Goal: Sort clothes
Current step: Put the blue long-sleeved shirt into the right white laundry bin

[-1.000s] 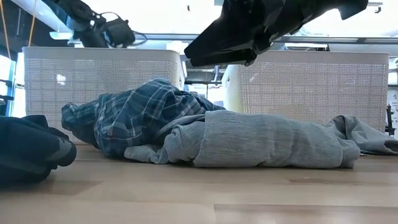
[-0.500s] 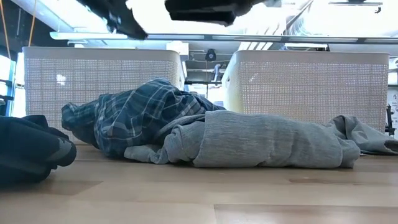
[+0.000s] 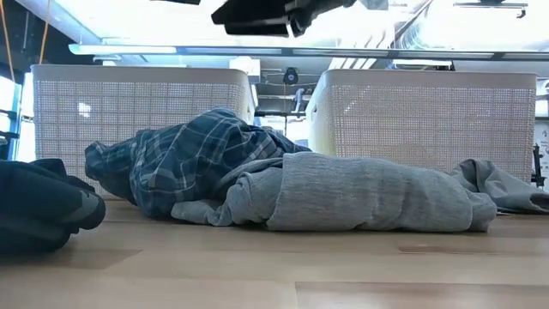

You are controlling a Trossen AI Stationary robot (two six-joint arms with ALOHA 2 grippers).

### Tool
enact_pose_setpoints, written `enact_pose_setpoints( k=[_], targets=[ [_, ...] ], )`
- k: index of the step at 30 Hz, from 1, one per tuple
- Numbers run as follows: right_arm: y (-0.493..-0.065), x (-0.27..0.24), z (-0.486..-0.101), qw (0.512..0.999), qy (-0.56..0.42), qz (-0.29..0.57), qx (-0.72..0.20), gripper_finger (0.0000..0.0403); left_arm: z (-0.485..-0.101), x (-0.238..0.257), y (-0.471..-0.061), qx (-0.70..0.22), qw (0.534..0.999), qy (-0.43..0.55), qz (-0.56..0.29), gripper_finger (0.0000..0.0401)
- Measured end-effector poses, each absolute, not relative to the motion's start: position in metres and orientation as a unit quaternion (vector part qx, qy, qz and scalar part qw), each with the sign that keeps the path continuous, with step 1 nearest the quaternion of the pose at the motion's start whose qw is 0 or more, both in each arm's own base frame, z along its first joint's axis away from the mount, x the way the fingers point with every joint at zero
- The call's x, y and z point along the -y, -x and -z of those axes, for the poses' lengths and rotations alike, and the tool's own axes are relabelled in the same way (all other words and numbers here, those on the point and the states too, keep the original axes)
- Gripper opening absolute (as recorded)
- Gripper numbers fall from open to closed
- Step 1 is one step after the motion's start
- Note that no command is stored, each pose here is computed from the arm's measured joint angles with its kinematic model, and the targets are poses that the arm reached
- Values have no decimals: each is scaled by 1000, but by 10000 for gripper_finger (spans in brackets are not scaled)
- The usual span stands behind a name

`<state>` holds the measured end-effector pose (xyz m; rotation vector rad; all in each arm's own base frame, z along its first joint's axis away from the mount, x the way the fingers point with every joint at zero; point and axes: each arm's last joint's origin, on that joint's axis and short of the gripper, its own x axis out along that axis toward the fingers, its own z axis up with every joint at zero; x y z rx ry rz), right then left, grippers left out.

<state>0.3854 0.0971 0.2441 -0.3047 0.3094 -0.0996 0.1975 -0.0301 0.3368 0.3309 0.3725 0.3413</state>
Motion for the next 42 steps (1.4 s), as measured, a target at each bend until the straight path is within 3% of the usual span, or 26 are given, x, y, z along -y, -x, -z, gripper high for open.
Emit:
enact_pose_setpoints(
  k=[6, 19, 23, 28, 31, 36, 42],
  targets=[
    [-394, -76, -231, 975, 118, 55, -180, 259, -326, 73, -199, -186, 963, -152, -125, 125],
    [-442, -52, -131, 942, 70, 79, -317, 249, -305, 118, -194, -197, 949, -198, -148, 119],
    [-453, -49, -114, 918, 59, 88, -381, 197, -305, 120, -191, -193, 948, -198, -158, 119],
    [-459, -50, -106, 909, 35, 102, -403, 73, -304, 123, -189, -191, 949, -196, -158, 119],
    [-460, -51, -116, 912, 40, 101, -396, 17, -305, 126, -186, -184, 948, -201, -165, 119],
    [-452, -63, -163, 921, 71, 131, -359, 25, -306, 132, -178, -166, 944, -216, -188, 119],
    [-422, -77, -262, 942, 111, 194, -252, 9, -307, 140, -169, -156, 943, -228, -186, 119]
  ],
)
